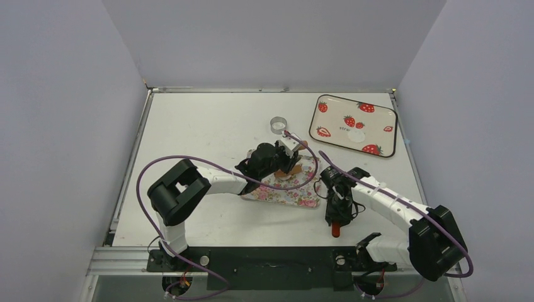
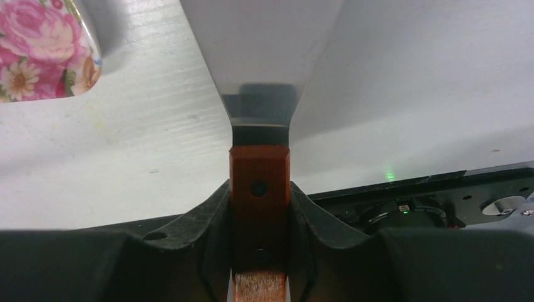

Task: Roll out the dumpling wrappers from the dough
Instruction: Pick up the spatula from the center of the board.

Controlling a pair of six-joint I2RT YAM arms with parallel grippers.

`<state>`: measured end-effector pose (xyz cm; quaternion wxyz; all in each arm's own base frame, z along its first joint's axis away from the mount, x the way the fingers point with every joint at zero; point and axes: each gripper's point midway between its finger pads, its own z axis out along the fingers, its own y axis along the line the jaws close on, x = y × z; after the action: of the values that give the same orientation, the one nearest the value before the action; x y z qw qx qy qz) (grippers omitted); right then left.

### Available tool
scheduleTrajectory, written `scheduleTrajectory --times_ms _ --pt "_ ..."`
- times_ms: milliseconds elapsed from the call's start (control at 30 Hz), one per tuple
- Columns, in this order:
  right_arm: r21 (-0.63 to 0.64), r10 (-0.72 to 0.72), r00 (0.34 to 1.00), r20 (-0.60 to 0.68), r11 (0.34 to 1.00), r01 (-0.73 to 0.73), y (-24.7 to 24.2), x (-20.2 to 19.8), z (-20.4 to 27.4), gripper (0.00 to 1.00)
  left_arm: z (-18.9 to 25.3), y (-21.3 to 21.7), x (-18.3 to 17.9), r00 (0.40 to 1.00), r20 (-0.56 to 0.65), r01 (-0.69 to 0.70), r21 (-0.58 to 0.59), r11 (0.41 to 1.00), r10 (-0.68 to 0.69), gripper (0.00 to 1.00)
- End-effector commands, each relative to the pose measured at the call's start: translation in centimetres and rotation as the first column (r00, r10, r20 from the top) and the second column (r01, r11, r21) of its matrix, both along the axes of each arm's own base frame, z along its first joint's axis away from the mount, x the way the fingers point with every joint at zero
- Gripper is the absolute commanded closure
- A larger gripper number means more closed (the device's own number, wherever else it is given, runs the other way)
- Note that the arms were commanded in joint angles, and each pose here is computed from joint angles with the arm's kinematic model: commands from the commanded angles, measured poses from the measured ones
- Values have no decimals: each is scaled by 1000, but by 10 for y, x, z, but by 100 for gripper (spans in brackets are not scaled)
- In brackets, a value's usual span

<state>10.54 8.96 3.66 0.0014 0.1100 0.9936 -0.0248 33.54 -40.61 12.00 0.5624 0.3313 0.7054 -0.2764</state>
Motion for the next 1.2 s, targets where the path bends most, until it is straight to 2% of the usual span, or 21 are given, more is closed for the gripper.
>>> scheduleTrajectory --times_ms 0,200,367,433,567,633,767,933,1100,1167 --pt "-16 8 1000 10 1000 -8 -4 -5 3 64 25 4 10 999 29 -41 -73 996 43 100" --pt "-36 -51 995 82 998 55 -7 7 8 50 25 1 6 1000 24 -16 -80 997 18 100" --pt "-42 -97 989 109 994 102 -12 12 -2 48 26 1 5 1000 25 -13 -81 997 15 100" --pt "-10 -116 988 101 993 118 -6 12 -6 52 27 2 6 1000 24 -17 -84 996 20 100" --pt "55 -129 987 93 991 125 6 13 -6 91 32 3 9 999 29 -35 -100 994 38 100" --pt "59 -131 986 99 990 125 6 13 -4 100 35 3 10 999 37 -36 -109 993 40 100" --pt "55 -121 982 144 992 114 3 17 15 100 46 1 13 998 50 -39 -139 990 46 100" --pt "1 -26 975 219 1000 26 -7 17 54 100 55 1 16 997 49 -45 -161 986 54 100" --pt "173 40 986 159 983 -68 21 -9 58 100 52 0 16 998 36 -47 -167 985 54 100" --pt "238 64 981 182 965 -107 33 -12 62 100 52 0 16 998 34 -47 -166 985 54 100"
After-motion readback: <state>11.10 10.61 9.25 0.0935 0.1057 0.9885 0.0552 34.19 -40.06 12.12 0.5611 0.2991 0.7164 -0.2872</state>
